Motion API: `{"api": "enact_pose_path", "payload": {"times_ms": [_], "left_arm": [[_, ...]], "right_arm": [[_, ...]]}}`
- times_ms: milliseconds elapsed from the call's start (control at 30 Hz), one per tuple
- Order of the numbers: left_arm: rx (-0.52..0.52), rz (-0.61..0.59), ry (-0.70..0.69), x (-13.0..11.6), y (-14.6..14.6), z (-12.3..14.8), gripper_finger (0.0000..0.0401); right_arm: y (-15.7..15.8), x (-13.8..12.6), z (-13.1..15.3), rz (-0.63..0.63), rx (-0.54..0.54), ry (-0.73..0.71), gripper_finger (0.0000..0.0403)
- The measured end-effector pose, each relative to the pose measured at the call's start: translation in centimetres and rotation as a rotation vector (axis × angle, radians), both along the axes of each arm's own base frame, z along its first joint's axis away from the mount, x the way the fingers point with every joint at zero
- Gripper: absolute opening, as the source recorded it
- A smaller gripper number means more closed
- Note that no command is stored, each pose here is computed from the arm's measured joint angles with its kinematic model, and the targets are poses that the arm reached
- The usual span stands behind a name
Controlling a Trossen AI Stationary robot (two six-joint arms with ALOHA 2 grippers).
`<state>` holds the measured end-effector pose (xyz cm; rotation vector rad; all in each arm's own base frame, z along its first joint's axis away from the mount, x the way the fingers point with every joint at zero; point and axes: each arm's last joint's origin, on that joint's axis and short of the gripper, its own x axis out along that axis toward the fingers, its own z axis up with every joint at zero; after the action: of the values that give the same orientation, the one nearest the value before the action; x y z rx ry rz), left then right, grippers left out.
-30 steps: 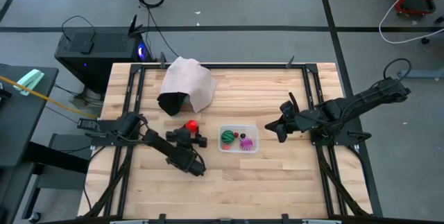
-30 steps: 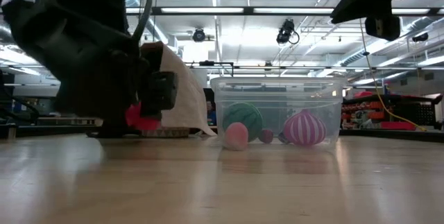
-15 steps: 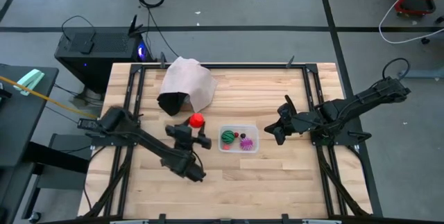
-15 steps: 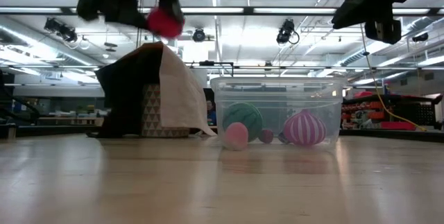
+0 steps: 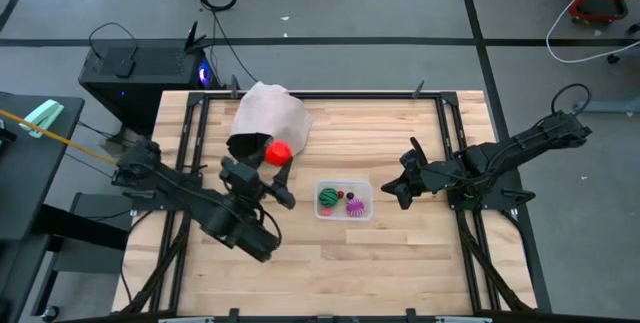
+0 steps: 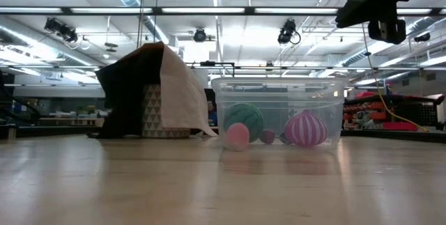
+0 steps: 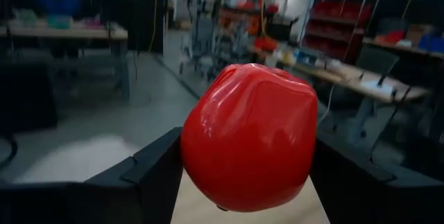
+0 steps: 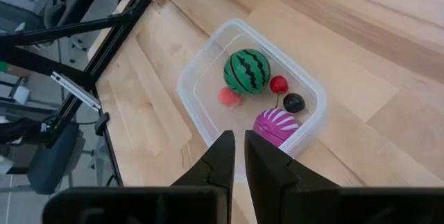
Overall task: Pick and placing Produce into tupperware
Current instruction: Put the apple into the transparent bin
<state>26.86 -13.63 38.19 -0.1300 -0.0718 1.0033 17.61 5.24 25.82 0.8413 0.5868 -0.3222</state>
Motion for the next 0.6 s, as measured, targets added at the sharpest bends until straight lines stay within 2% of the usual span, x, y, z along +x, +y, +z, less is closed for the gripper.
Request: {"api": "enact_pose_path", "payload": {"times_ms": [333, 600], "left_arm": [[0.042, -0.021, 0.079, -2.2, 0.8, 8.3, 0.0276], [0.033, -0.041, 0.063, -3.8, 1.4, 12.6, 0.0274]], "right_arm": [[0.0, 0.0, 0.0, 0.004, -0.006, 0.001, 0.0041], [0.0, 0.0, 0.0, 0.014, -0.019, 0.002, 0.0041]]}}
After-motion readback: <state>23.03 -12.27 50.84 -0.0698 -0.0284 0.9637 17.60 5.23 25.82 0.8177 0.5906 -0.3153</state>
